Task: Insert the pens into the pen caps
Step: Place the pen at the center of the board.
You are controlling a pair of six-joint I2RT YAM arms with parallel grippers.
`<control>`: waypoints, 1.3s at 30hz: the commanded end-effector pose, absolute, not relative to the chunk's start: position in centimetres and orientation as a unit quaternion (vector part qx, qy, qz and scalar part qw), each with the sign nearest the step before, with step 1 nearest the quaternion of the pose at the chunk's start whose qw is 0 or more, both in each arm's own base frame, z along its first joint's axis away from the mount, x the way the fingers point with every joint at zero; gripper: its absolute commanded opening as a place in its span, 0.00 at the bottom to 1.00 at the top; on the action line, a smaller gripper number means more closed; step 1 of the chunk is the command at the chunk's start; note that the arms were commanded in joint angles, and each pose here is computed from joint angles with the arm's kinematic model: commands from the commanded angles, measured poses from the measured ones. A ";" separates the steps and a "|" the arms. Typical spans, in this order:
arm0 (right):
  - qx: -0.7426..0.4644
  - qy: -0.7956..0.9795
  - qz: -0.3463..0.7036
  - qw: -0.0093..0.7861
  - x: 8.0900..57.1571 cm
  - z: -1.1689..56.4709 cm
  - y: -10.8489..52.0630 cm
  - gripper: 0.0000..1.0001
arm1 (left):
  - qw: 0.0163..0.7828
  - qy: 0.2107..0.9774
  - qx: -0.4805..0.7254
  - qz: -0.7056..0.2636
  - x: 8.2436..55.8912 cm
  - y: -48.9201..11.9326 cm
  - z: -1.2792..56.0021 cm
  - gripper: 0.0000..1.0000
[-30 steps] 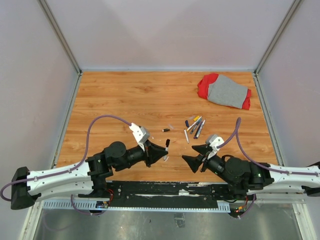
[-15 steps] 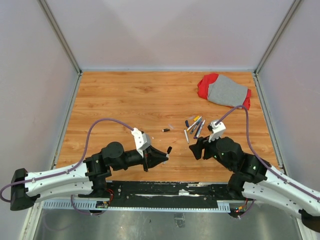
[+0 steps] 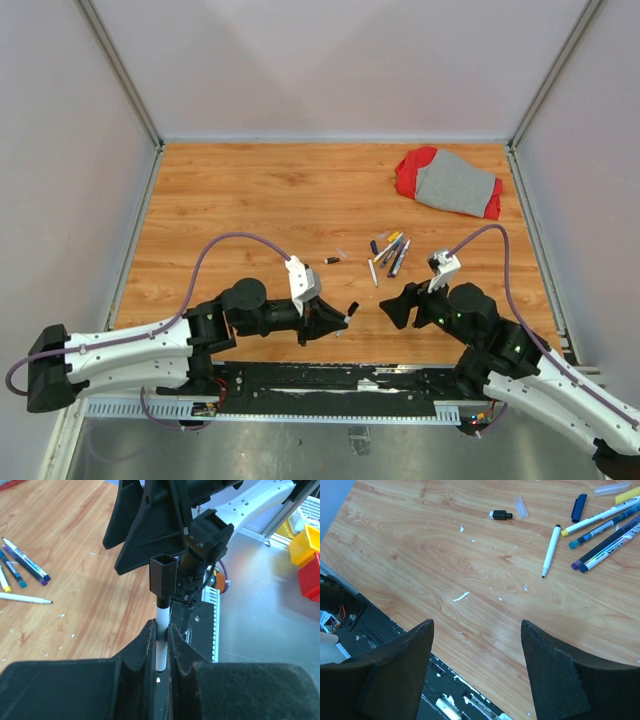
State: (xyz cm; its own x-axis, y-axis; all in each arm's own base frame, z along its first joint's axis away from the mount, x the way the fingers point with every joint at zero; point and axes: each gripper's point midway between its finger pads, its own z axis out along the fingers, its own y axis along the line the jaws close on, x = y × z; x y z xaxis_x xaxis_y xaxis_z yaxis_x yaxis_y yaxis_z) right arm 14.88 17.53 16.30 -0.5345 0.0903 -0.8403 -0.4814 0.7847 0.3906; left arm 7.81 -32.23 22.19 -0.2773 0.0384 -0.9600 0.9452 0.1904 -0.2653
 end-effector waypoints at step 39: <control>-0.111 0.878 0.224 0.409 14.3 11.5 15.2 0.82 | 0.294 0.952 0.071 0.032 32.1 -12.5 7.0 0.01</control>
